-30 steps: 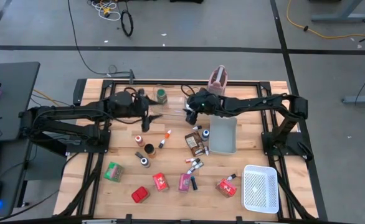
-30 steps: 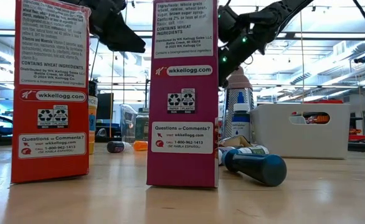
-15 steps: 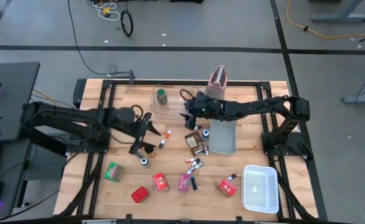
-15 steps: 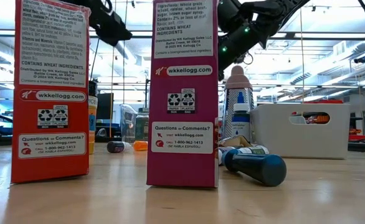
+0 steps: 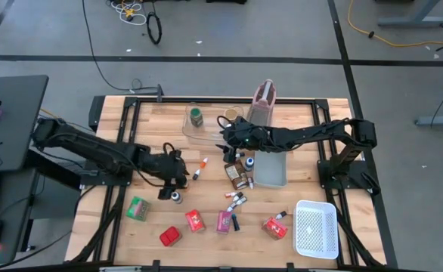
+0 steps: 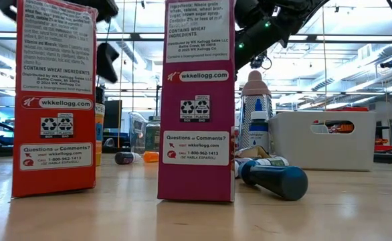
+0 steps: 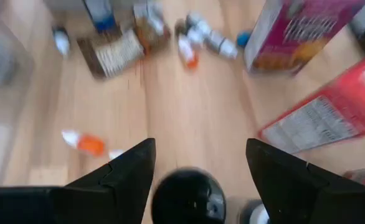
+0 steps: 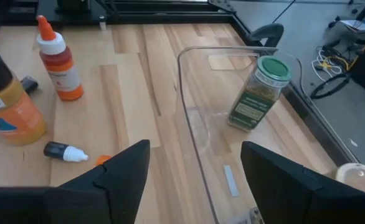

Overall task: Pick & Place Kitchen Items
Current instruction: Put the black seasoning bottle into the transparent bin

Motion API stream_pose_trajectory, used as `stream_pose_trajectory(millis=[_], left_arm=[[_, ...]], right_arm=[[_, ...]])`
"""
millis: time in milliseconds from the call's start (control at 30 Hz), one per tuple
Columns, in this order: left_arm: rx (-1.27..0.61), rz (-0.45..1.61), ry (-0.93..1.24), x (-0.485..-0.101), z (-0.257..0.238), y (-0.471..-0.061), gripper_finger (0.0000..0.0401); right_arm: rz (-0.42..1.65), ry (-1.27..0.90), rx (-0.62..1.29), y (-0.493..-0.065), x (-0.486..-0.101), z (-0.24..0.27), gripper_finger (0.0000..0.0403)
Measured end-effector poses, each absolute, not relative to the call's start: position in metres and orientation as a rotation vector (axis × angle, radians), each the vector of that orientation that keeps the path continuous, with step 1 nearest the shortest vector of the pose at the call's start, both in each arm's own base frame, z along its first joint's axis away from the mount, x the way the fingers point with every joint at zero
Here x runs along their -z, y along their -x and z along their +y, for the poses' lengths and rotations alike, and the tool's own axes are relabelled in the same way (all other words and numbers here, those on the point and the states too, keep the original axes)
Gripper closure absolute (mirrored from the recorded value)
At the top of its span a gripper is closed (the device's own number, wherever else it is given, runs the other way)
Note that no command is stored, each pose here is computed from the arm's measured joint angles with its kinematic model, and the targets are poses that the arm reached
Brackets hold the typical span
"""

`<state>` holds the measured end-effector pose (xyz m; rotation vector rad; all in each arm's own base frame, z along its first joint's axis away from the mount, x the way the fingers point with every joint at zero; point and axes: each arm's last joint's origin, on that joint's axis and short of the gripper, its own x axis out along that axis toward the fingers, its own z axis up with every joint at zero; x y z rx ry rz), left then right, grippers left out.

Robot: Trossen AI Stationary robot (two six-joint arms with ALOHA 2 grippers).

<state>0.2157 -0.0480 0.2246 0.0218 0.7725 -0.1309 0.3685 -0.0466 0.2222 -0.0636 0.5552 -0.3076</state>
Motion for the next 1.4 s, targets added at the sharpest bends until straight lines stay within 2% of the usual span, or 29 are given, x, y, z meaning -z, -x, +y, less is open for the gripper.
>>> stream_pose_trajectory(millis=[233,633,833,967,1167,1267,1400], left_arm=[[0.059,0.886,-0.107,-0.205,-0.051,-0.221,0.0141],[0.011,0.953,-0.144,-0.201,-0.048,-0.215,0.0141],[0.003,0.940,-0.121,-0.202,-0.048,-0.216,0.0183],[0.001,0.918,-0.118,-0.203,-0.049,-0.218,0.0185],[0.010,0.834,-0.119,-0.231,-0.047,-0.229,0.0177],[0.029,0.787,-0.196,-0.249,-0.042,-0.236,0.0169],[0.069,0.723,-0.308,-0.271,-0.028,-0.244,0.0181]], right_arm=[[0.560,0.064,0.305,-0.368,-0.222,-0.046,0.0140],[0.554,0.064,0.306,-0.369,-0.222,-0.046,0.0140],[0.552,0.064,0.306,-0.369,-0.222,-0.046,0.0140],[0.549,0.064,0.306,-0.369,-0.223,-0.046,0.0140],[0.548,0.063,0.306,-0.369,-0.223,-0.046,0.0140],[0.542,0.054,0.309,-0.369,-0.223,-0.046,0.0140],[0.527,0.017,0.320,-0.370,-0.224,-0.046,0.0140]])
